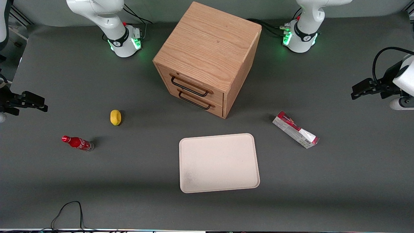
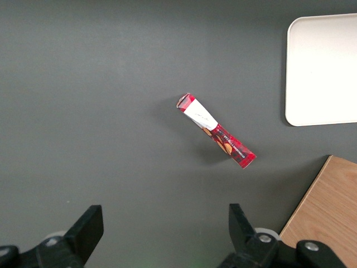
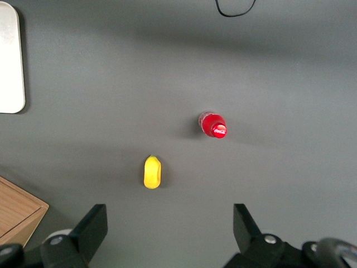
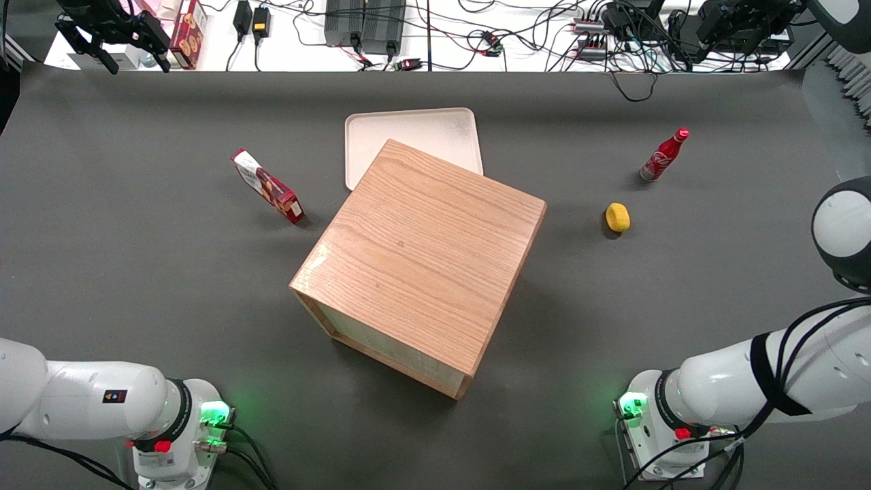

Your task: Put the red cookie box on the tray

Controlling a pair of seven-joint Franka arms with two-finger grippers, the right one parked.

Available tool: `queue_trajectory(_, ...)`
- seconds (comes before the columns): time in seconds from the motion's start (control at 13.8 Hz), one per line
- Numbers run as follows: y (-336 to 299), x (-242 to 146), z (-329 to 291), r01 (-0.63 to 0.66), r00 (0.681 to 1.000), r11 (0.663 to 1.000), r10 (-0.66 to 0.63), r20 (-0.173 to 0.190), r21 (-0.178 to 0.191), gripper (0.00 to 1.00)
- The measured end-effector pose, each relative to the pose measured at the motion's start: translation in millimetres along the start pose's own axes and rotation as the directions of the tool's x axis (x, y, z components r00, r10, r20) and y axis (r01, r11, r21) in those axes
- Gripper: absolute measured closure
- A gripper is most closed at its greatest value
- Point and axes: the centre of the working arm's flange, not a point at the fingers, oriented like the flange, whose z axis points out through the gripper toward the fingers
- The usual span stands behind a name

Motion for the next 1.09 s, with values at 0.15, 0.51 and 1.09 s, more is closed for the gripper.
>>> queue_trajectory(0.15, -0.1, -0.2, 0.5, 0.000, 1.000, 1.000, 0.000, 0.003, 0.000, 0.00)
queue_trajectory(0.51, -0.2, -1.4, 1.7, 0.002, 1.000, 1.000, -0.002, 0.015, 0.001, 0.00)
queue_trajectory(1.09, 39.7, -4.4, 31.7, 0.121, 0.991, 0.993, -0.121, 0.056, 0.009, 0.00)
